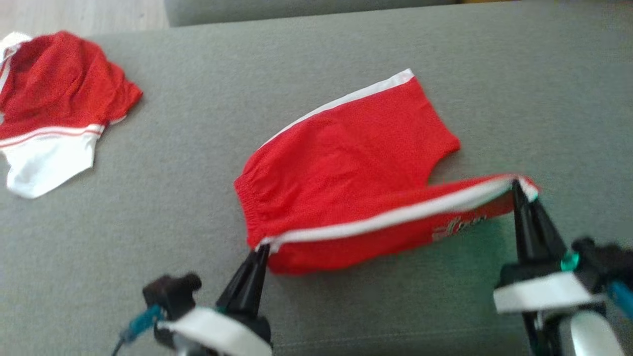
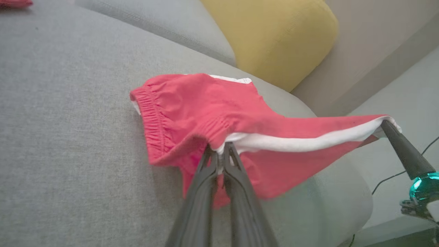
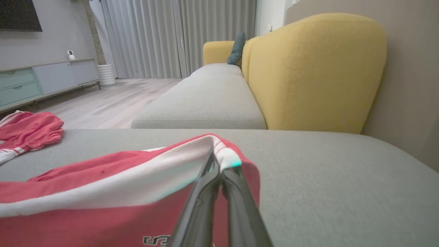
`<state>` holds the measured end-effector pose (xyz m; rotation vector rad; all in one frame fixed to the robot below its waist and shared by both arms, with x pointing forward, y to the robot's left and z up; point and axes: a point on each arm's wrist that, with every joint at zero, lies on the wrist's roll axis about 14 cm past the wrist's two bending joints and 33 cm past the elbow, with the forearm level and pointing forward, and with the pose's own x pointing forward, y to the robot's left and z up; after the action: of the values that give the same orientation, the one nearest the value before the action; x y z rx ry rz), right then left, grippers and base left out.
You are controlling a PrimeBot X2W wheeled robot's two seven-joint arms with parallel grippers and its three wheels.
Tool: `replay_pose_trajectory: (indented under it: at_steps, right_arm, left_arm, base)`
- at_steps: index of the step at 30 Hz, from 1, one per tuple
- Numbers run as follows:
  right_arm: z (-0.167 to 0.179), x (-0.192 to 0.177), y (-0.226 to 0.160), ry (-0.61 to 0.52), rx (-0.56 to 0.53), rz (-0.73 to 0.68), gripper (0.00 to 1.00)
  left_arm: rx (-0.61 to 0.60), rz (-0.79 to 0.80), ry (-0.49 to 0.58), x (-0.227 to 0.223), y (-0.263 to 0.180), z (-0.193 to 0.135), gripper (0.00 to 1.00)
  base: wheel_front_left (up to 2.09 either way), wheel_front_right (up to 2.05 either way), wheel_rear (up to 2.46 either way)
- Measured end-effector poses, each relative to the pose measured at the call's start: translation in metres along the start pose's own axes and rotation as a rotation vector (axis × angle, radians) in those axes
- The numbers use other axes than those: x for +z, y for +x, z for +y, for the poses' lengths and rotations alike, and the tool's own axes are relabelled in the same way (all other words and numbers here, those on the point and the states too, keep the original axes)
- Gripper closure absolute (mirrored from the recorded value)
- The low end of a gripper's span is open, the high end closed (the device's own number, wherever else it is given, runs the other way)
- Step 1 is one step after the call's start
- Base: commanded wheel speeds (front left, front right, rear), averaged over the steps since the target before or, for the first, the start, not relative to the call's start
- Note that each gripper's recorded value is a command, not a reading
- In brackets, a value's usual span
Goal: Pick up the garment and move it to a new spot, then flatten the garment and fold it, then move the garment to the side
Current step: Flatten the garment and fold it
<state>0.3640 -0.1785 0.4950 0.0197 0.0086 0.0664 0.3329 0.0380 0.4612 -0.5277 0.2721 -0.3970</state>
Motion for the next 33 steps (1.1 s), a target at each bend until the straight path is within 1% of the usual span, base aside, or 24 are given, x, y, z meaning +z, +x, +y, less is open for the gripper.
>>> replay_pose_trajectory:
  at_steps: [5,8,14,22,27,33]
  right_arm:
    - [0.003,-0.004,0.048,-0.048,0.048,0.025,1.00]
    - [0.008,-0.015,0.075,-0.073,0.089,0.065,1.00]
    - [0.019,-0.030,0.126,-0.107,0.145,0.126,1.00]
    - [0.030,-0.058,0.179,-0.161,0.206,0.233,1.00]
    - [0.035,-0.074,0.200,-0.180,0.228,0.286,1.00]
    - [0.035,-0.091,0.212,-0.192,0.225,0.361,1.00]
  left_arm:
    - [0.059,-0.023,-0.108,0.010,0.029,0.021,1.00]
    - [0.091,-0.021,-0.139,0.015,0.045,0.035,1.00]
    - [0.150,-0.008,-0.143,0.022,0.072,0.058,1.00]
    - [0.162,0.030,-0.136,0.014,0.094,0.066,1.00]
    - [0.186,0.029,-0.135,0.014,0.101,0.075,1.00]
    - [0.196,0.063,-0.125,0.006,0.106,0.077,1.00]
  base:
    - [0.00,0.00,0.00]
    - [0.00,0.00,0.00]
    - [0.00,0.00,0.00]
    - [0.00,0.00,0.00]
    - [0.00,0.00,0.00]
    - [0.00,0.00,0.00]
